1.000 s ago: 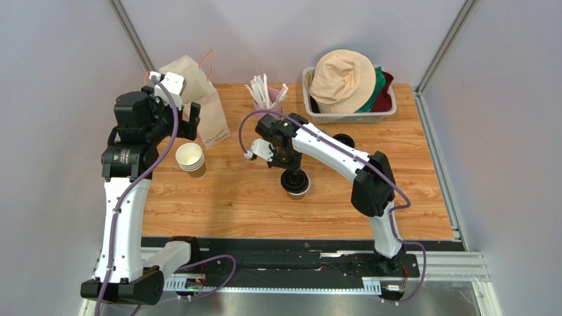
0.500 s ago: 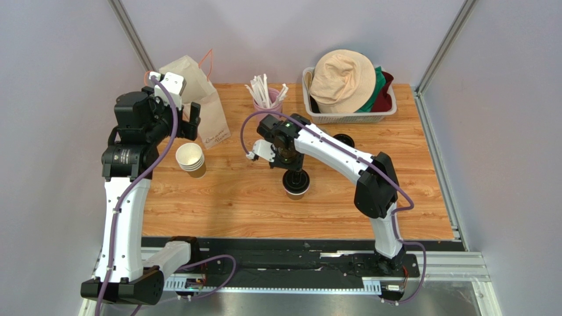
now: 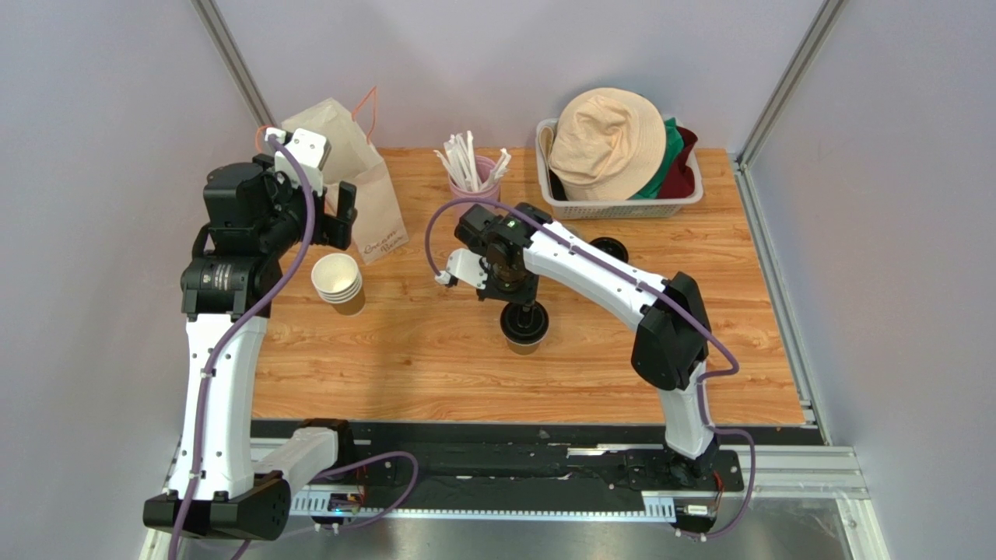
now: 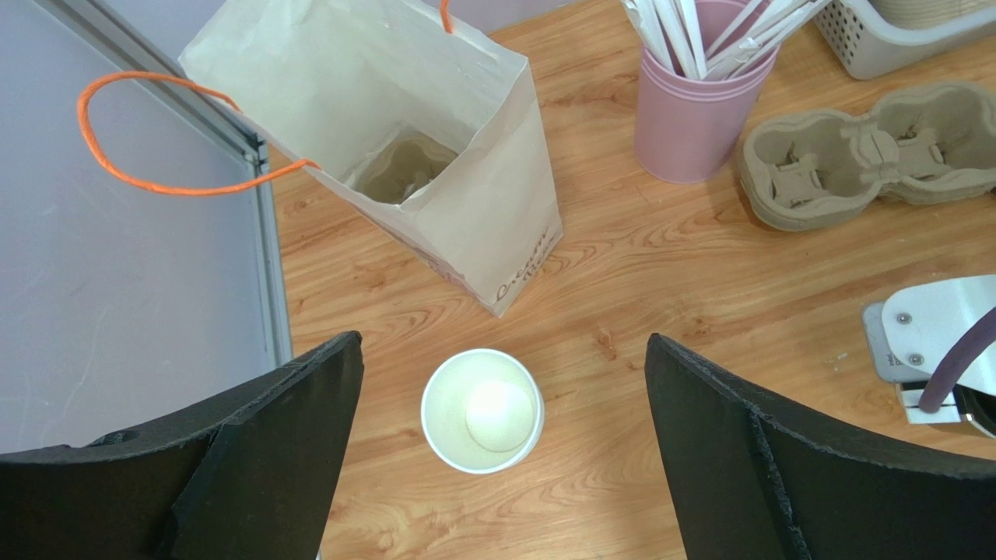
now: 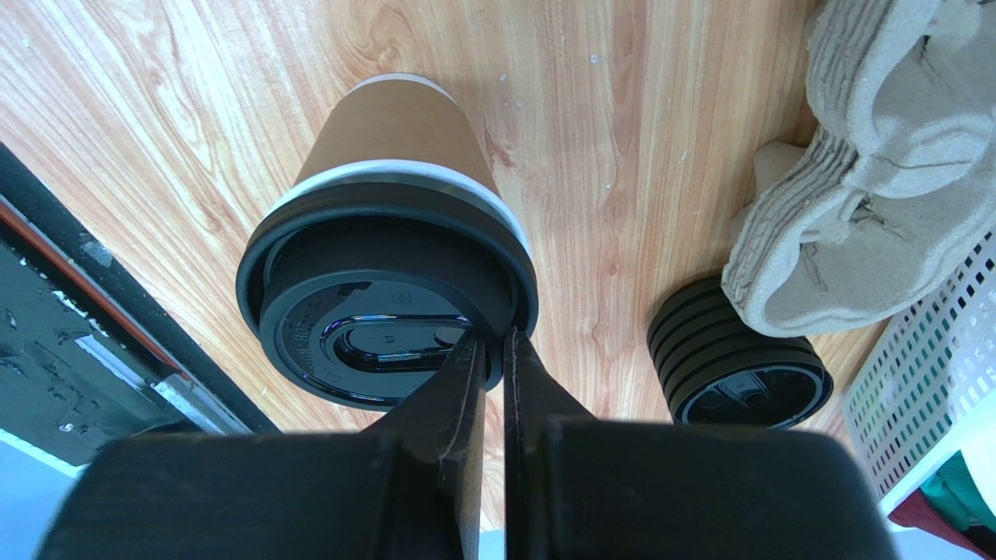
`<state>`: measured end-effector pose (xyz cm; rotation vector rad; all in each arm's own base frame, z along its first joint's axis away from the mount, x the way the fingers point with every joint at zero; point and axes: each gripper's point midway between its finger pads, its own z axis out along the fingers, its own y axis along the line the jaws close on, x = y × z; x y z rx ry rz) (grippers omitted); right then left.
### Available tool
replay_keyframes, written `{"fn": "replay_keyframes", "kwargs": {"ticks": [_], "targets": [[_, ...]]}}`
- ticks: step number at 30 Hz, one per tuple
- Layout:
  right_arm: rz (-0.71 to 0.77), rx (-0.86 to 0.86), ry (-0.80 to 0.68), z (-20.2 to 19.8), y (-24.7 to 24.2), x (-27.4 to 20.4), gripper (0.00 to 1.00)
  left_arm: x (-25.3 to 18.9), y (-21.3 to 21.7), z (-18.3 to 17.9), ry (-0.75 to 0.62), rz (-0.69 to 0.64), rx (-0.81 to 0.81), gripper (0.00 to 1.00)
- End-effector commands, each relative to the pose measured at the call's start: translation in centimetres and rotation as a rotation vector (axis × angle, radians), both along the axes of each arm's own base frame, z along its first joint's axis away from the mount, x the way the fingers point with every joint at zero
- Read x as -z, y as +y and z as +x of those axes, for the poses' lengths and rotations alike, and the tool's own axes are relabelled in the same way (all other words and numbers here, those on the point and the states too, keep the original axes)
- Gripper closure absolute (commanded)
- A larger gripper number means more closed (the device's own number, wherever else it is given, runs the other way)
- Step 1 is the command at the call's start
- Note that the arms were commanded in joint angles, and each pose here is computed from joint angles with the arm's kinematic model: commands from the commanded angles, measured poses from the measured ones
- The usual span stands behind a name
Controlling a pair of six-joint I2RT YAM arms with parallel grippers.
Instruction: Pack the takeout coffee
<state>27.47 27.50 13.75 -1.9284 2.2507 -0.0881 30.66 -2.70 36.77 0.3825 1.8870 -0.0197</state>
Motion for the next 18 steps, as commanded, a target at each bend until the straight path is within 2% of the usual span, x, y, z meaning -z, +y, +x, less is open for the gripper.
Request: {"fn": "replay_keyframes", "kwargs": {"ticks": [1, 18], "targets": [[-0.197, -0.036, 0.144, -4.0, -4.5, -0.7, 0.99, -0.5, -0.2, 0.3, -0.024, -0.028, 0.002, 0.01], [-0.220, -0.030, 0.152, -3.6, -4.2, 0.2, 0.98, -0.4, -0.5, 0.3, -0.021, -0.036, 0.017, 0.01]]}}
